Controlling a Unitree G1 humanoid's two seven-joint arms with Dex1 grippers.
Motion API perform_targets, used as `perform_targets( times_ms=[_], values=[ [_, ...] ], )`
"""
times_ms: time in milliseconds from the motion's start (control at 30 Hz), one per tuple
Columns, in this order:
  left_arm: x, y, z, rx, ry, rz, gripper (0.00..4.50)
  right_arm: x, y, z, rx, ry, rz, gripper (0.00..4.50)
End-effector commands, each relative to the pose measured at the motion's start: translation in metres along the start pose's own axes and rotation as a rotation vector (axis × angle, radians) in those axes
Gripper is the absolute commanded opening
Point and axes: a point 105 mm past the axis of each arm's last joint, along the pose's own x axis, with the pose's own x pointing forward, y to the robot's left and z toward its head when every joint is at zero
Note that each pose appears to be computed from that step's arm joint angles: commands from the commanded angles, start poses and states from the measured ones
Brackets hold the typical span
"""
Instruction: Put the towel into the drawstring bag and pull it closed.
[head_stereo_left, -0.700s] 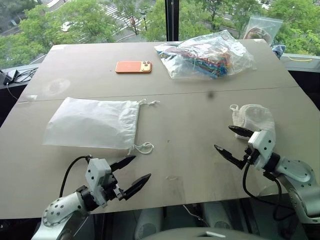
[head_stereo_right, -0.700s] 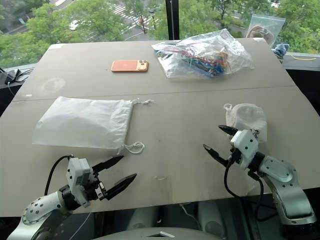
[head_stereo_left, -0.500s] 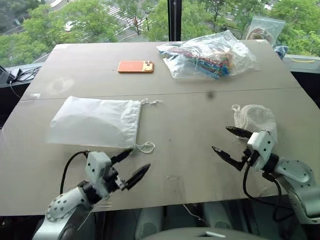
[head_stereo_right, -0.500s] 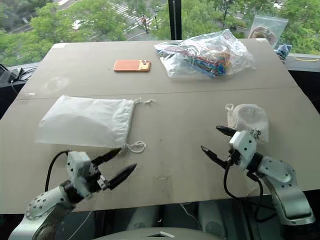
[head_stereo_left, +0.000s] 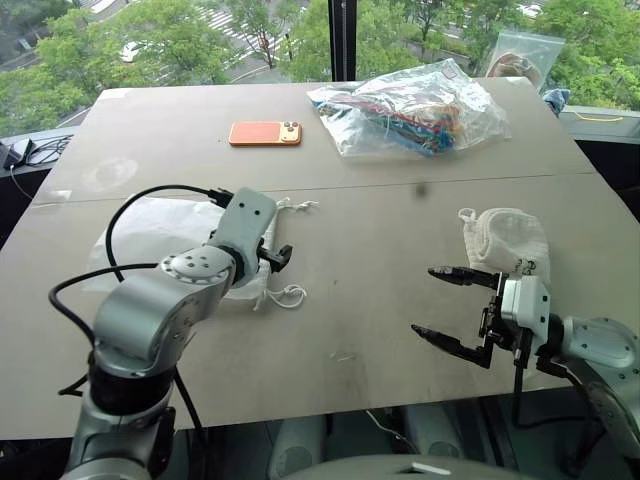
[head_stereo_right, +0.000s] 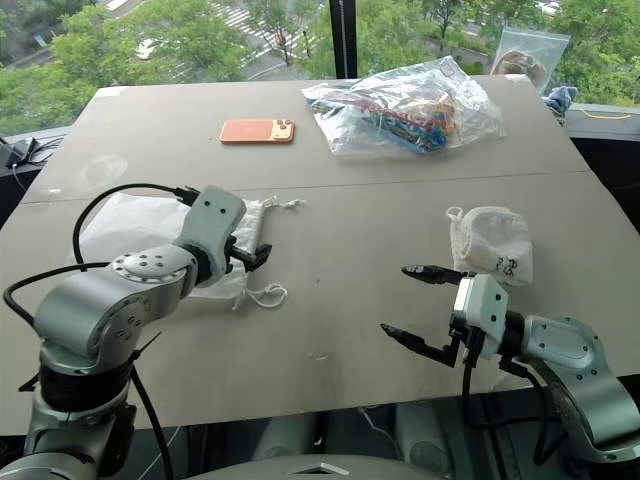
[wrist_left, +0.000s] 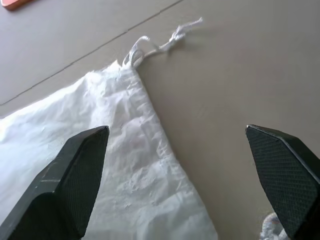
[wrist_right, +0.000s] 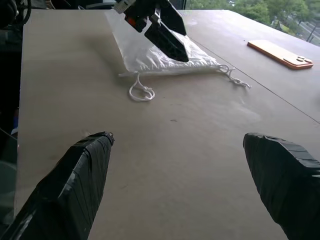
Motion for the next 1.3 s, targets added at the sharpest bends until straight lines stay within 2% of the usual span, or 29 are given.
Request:
perform_targets(
  times_ms=[33, 200, 233, 300, 367, 400, 433, 467, 567, 633, 733, 833, 933, 1000, 1133, 1267, 1300],
  values=[
    [0.011, 0.007, -0.016, 0.001, 0.095, 0.102, 4.50, 0.003, -0.004, 0.018, -0.023, -0.078, -0.047, 4.48],
    [0.022, 0.004, -0.029, -0.019, 0.139, 0.099, 4.50, 0.010, -0.009, 0.029, 0.013, -0.153, -0.091, 4.48],
    [0.024, 0.005, -0.030, -0.027, 0.144, 0.096, 4.01, 0.011, -0.009, 0.030, 0.014, -0.156, -0.092, 4.50],
    [0.028, 0.007, -0.025, -0.007, 0.105, 0.075, 3.42, 0.013, -0.006, 0.027, 0.013, -0.144, -0.081, 4.50],
    [0.031, 0.008, -0.019, 0.039, 0.048, 0.034, 2.56, 0.015, -0.002, 0.024, 0.013, -0.132, -0.068, 4.50],
    [0.030, 0.007, -0.014, 0.075, -0.002, -0.004, 2.01, 0.015, -0.002, 0.024, 0.014, -0.131, -0.068, 4.50],
    [0.028, 0.006, -0.010, 0.117, -0.050, -0.051, 1.69, 0.015, -0.002, 0.024, 0.017, -0.132, -0.069, 4.50],
    [0.026, 0.004, -0.008, 0.158, -0.083, -0.098, 1.12, 0.015, -0.002, 0.024, 0.019, -0.134, -0.071, 4.50],
    [0.016, 0.016, -0.015, 0.295, -0.126, -0.262, 0.02, 0.015, -0.002, 0.023, 0.020, -0.132, -0.072, 4.50],
    [0.010, 0.032, -0.015, 0.353, -0.171, -0.367, 0.02, 0.015, -0.002, 0.020, 0.019, -0.122, -0.067, 4.50],
    [0.003, 0.062, -0.018, 0.440, -0.186, -0.415, 0.02, 0.016, -0.001, 0.016, 0.020, -0.110, -0.063, 4.50],
    [-0.007, 0.075, -0.015, 0.479, -0.223, -0.505, 0.02, 0.018, 0.002, 0.012, 0.015, -0.096, -0.051, 4.50],
    [-0.019, 0.076, -0.014, 0.376, -0.234, -0.661, 0.02, 0.021, 0.004, 0.010, 0.017, -0.096, -0.052, 4.50],
    [-0.026, 0.082, -0.005, 0.215, -0.281, -0.716, 0.02, 0.024, 0.006, 0.008, 0.018, -0.096, -0.052, 4.50],
    [-0.028, 0.089, -0.021, 0.154, -0.224, -0.725, 1.07, 0.029, 0.011, 0.006, 0.020, -0.101, -0.049, 4.50],
    [-0.022, 0.087, -0.029, 0.187, -0.224, -0.627, 3.01, 0.033, 0.014, 0.004, 0.018, -0.107, -0.051, 4.50],
    [-0.018, 0.076, -0.028, 0.210, -0.262, -0.568, 3.46, 0.033, 0.016, 0.004, 0.017, -0.109, -0.054, 4.50]
  ],
)
